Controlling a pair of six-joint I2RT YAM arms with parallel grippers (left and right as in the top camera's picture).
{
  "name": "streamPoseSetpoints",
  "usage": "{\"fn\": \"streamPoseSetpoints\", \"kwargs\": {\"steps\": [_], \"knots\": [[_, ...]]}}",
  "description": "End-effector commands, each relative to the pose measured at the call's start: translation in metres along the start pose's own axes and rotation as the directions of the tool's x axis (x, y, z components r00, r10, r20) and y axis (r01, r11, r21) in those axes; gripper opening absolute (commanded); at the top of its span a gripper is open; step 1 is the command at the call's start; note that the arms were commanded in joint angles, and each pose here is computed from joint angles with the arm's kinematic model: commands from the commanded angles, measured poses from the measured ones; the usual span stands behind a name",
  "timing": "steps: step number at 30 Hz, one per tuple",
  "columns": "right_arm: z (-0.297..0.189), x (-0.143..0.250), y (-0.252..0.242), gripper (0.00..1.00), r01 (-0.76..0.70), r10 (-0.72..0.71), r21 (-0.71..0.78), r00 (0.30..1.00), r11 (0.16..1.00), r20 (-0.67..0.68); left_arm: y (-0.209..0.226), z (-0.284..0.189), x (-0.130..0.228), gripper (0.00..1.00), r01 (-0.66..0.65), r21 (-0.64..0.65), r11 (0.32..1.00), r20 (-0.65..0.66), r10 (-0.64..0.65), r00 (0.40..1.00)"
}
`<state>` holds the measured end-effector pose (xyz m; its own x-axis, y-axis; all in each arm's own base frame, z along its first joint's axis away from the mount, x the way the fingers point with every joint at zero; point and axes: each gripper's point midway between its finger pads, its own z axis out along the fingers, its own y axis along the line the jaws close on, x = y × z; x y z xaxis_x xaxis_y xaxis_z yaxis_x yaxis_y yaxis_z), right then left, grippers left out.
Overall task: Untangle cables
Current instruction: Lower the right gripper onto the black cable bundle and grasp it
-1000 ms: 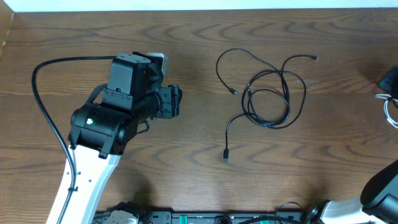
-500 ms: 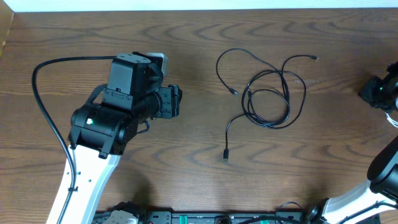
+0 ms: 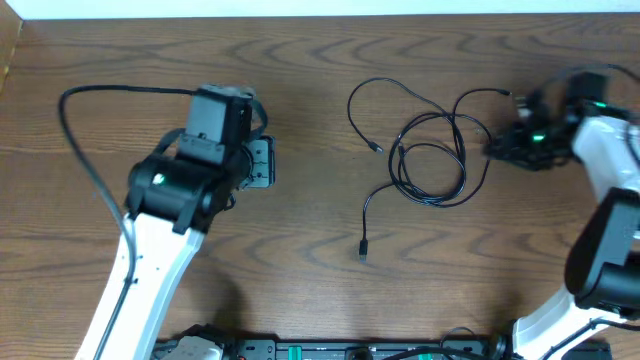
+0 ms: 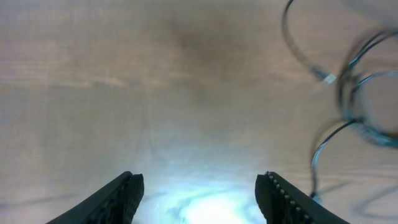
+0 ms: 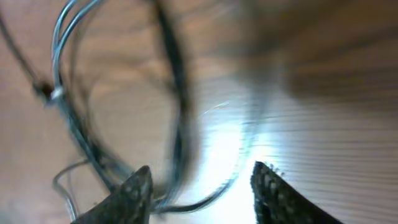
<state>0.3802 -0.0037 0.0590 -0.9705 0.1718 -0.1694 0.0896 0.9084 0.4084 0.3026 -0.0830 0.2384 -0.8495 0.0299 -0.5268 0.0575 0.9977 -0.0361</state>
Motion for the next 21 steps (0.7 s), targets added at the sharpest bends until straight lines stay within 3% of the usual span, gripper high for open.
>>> {"fn": "streamPoseSetpoints", "kwargs": {"steps": [1, 7, 12, 13, 14, 15, 16, 21], "knots": [[0.003, 0.007, 0.025, 0.52, 0.162, -0.161, 0.035, 0.986, 0.986, -0.032, 0.008, 0.023, 0.013, 0.63, -0.007, -0.061, 0.998, -0.093, 0.001, 0.996], [0.018, 0.015, 0.043, 0.57, 0.294, -0.282, 0.167, 0.955, 0.941, -0.093, 0.008, 0.054, 0.029, 0.63, 0.030, -0.100, 0.995, -0.217, -0.051, 0.975], [0.026, 0.013, 0.043, 0.54, 0.357, -0.339, 0.268, 0.934, 0.895, -0.110, -0.001, 0.065, 0.036, 0.63, 0.034, -0.063, 0.997, -0.269, -0.050, 0.962], [0.028, 0.014, 0.045, 0.51, 0.363, -0.346, 0.269, 0.932, 0.892, -0.111, -0.001, 0.065, 0.036, 0.63, 0.034, -0.063, 0.997, -0.269, -0.050, 0.962], [0.031, 0.017, 0.048, 0.25, 0.373, -0.355, 0.261, 0.928, 0.890, -0.117, -0.001, 0.065, 0.036, 0.63, 0.034, -0.063, 0.997, -0.269, -0.050, 0.962], [0.033, 0.019, 0.052, 0.08, 0.380, -0.361, 0.250, 0.925, 0.891, -0.121, -0.001, 0.065, 0.036, 0.63, 0.034, -0.063, 0.997, -0.269, -0.050, 0.962], [0.034, 0.021, 0.057, 0.01, 0.385, -0.366, 0.232, 0.922, 0.893, -0.124, -0.001, 0.065, 0.036, 0.63, 0.034, -0.063, 0.997, -0.269, -0.050, 0.962], [0.024, 0.030, 0.109, 0.01, 0.407, -0.405, 0.002, 0.910, 0.913, -0.092, -0.001, 0.065, 0.036, 0.63, 0.034, -0.063, 0.997, -0.269, -0.050, 0.962]]}}
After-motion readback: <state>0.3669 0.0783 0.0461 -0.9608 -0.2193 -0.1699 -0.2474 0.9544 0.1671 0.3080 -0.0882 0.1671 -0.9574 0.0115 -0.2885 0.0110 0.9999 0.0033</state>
